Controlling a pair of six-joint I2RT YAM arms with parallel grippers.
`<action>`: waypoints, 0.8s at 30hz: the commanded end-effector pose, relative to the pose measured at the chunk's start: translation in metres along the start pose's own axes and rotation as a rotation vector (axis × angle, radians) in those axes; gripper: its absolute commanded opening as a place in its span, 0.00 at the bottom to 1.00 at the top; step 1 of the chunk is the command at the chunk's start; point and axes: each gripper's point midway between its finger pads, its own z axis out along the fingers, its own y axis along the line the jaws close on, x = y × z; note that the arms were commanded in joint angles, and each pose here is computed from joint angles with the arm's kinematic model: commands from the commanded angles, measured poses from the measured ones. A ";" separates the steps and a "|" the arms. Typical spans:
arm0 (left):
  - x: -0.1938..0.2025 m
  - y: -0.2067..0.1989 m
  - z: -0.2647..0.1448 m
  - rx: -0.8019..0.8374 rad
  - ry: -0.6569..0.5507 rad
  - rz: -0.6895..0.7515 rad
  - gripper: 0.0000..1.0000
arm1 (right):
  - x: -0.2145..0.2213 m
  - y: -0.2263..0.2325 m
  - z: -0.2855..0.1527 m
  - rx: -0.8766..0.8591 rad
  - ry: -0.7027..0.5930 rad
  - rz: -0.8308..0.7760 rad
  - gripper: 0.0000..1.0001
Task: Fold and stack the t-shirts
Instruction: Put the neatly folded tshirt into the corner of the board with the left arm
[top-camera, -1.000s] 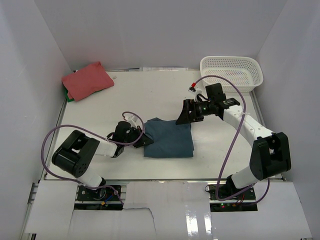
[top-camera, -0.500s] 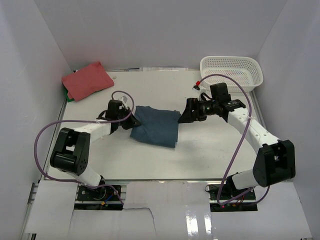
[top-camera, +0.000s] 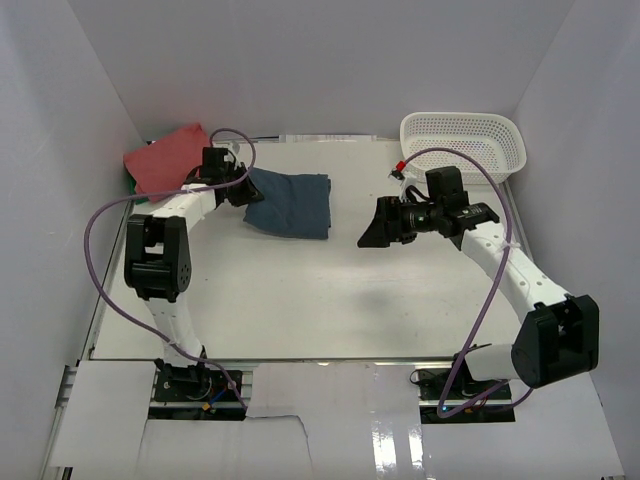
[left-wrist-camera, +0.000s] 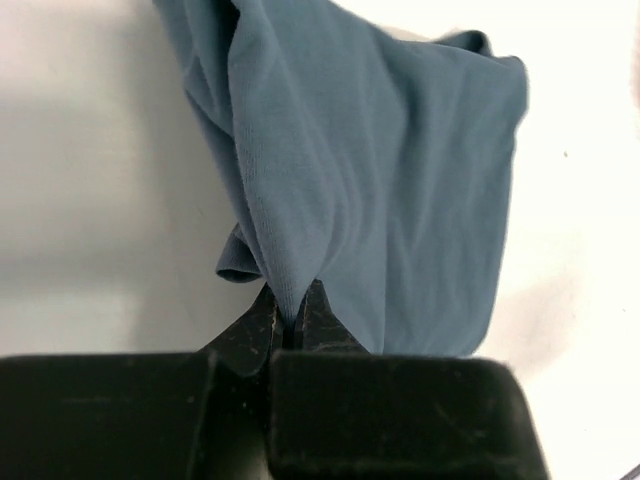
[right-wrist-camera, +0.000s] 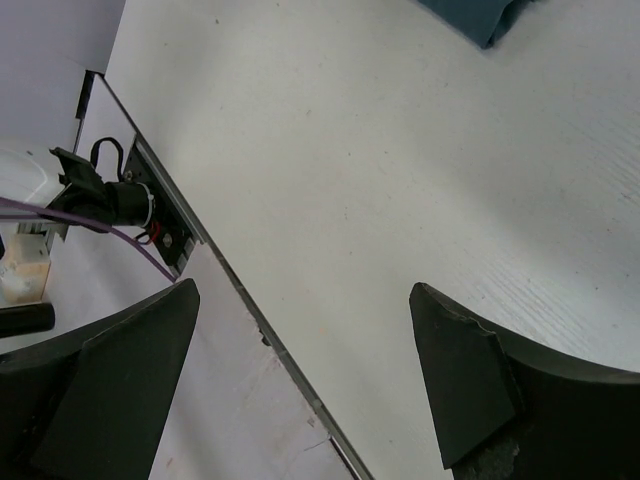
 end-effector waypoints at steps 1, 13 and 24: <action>-0.039 -0.007 0.001 0.048 -0.041 0.066 0.00 | -0.003 0.010 -0.008 -0.021 -0.016 -0.009 0.92; -0.128 0.016 0.062 0.011 -0.118 0.176 0.00 | 0.000 0.013 -0.008 -0.033 -0.001 0.024 0.93; -0.201 0.079 0.039 -0.073 -0.292 0.134 0.00 | -0.002 0.011 -0.010 -0.002 0.024 0.045 0.93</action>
